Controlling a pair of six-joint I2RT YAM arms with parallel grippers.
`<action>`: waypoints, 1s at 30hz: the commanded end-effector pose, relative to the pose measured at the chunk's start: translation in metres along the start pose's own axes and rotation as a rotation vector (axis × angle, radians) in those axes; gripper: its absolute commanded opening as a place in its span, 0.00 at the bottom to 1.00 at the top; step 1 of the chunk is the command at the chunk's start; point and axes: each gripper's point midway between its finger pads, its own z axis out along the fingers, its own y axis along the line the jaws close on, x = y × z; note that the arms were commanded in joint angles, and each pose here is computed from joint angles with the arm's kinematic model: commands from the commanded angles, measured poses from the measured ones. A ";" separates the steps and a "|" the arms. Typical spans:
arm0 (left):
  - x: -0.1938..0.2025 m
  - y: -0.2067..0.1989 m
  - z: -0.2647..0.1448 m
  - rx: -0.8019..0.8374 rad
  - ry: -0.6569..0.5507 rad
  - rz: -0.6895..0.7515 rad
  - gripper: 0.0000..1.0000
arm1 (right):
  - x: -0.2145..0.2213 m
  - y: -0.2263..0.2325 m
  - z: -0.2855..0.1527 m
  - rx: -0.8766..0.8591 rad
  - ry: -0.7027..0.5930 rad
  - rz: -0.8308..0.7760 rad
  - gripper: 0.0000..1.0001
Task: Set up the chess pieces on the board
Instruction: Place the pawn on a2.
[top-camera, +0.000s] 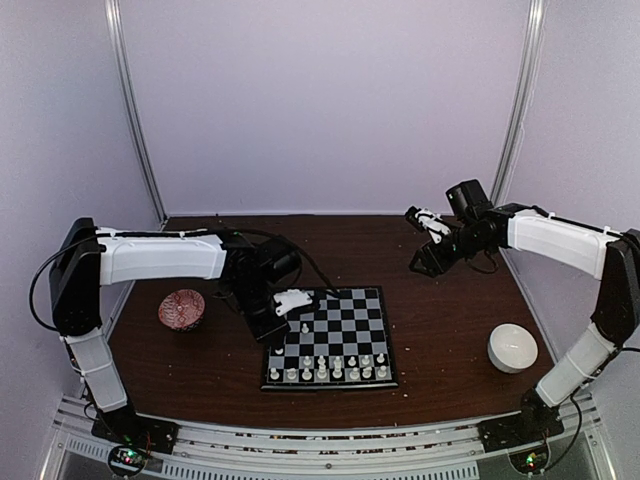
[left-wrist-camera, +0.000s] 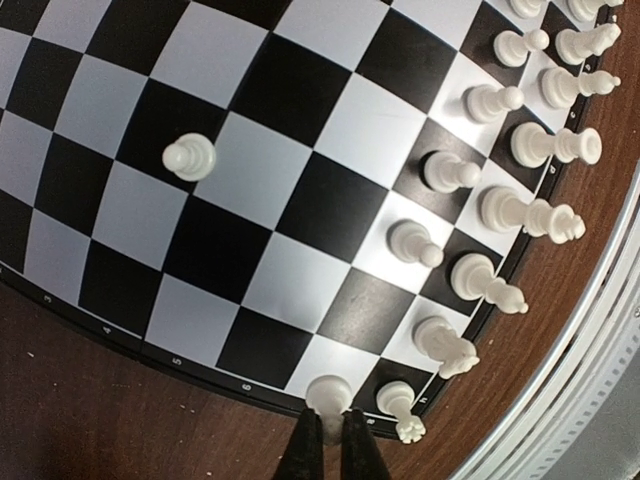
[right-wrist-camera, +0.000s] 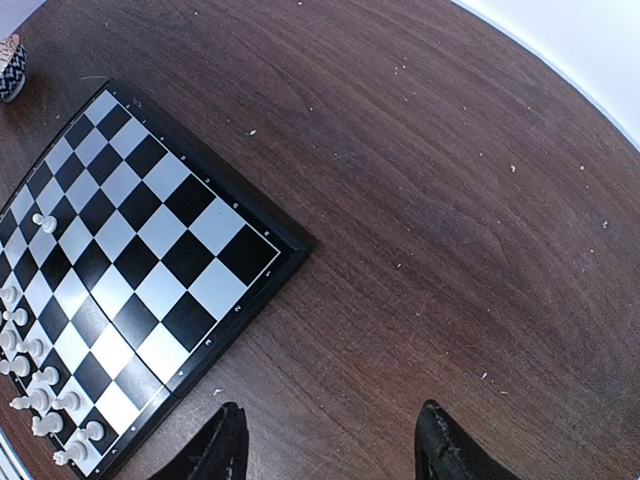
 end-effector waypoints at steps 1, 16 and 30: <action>0.003 -0.007 0.008 0.038 0.021 0.006 0.00 | -0.005 -0.002 -0.002 -0.003 -0.004 -0.008 0.58; 0.015 -0.012 0.022 0.062 0.070 0.011 0.00 | -0.004 0.001 0.000 -0.025 0.003 -0.008 0.58; 0.019 -0.006 0.029 0.032 0.094 0.003 0.03 | -0.003 0.002 0.000 -0.030 0.004 -0.012 0.58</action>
